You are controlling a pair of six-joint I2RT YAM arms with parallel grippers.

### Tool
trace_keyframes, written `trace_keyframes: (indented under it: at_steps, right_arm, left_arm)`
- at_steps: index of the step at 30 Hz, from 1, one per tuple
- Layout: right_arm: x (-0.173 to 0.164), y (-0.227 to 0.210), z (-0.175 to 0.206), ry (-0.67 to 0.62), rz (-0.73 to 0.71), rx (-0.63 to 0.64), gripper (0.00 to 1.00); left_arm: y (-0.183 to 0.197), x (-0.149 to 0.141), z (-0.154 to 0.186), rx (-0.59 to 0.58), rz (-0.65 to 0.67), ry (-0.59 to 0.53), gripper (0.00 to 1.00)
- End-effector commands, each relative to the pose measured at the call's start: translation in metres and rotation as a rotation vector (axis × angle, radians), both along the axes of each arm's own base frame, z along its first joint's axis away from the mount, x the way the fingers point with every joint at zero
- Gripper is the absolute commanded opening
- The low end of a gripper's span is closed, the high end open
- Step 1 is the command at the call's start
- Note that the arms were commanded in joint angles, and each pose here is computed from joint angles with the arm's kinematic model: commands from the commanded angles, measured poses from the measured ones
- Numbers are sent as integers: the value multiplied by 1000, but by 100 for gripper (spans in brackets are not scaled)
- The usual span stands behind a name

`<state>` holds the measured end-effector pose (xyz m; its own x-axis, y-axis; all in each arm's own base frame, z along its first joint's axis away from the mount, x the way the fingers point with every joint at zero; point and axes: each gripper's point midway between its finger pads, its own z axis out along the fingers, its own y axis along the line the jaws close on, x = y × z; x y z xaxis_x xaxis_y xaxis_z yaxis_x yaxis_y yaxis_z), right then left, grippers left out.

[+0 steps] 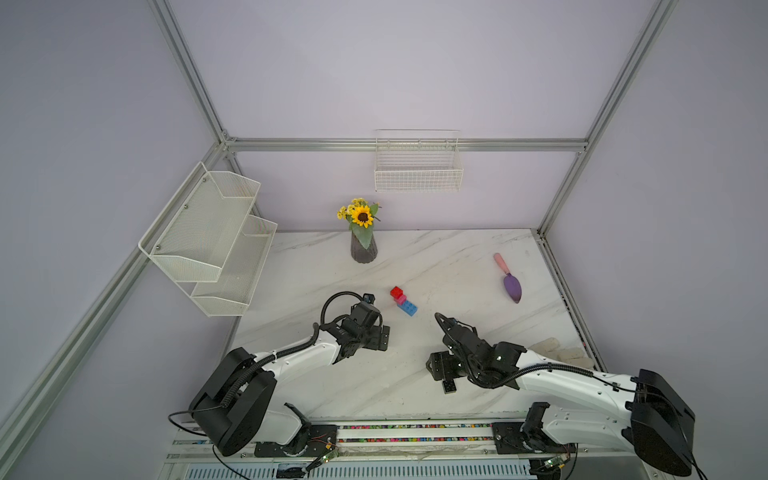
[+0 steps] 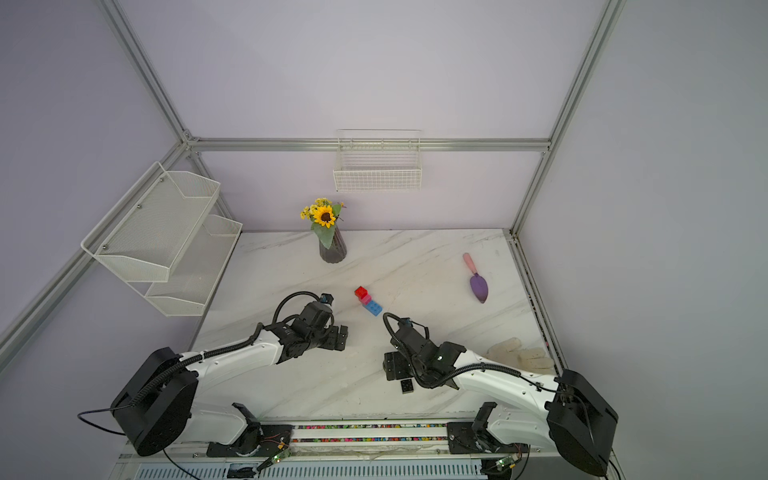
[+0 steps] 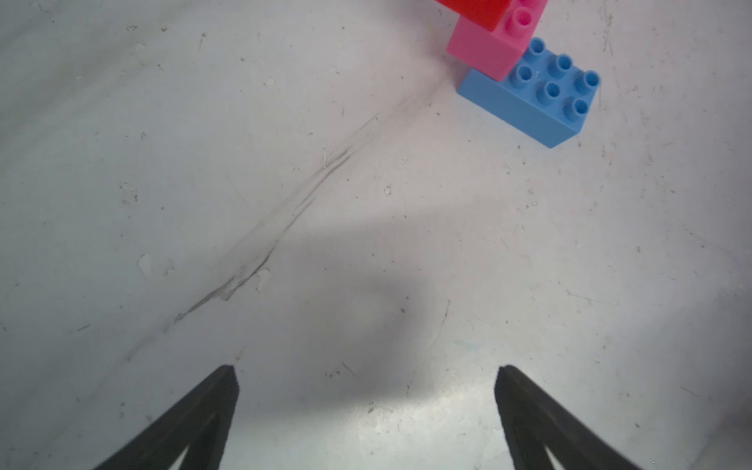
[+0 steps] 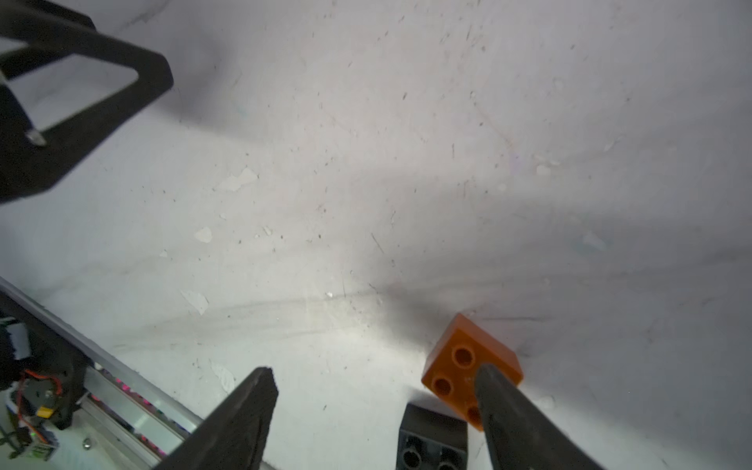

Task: Assemble the letter v with lego
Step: Pick up the lego brick from the center of the board.

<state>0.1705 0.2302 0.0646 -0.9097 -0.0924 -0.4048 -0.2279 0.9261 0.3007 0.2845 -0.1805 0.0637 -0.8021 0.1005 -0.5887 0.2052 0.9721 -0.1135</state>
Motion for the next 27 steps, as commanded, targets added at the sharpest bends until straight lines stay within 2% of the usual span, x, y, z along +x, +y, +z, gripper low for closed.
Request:
trace_keyframes:
  at_steps: [1, 11, 18, 23, 27]
  right_arm:
    - [-9, -17, -10, -39, -126, -143, 81]
    - [-20, -23, -10, -116, -228, -261, 82]
    - [-23, -32, -11, -94, -310, -241, 81]
    - [-29, -26, -21, -70, -327, -209, 76]
    - [-32, -26, -25, -67, -342, -232, 75]
  left_arm:
    - [-13, 4, 14, -106, 18, -55, 100]
    - [-9, -18, -6, -134, 3, -34, 100]
    - [-8, -23, -9, -147, -1, -28, 100]
    - [-8, -25, -12, -149, -2, -19, 100]
    - [-10, -26, -12, -150, -11, -7, 100]
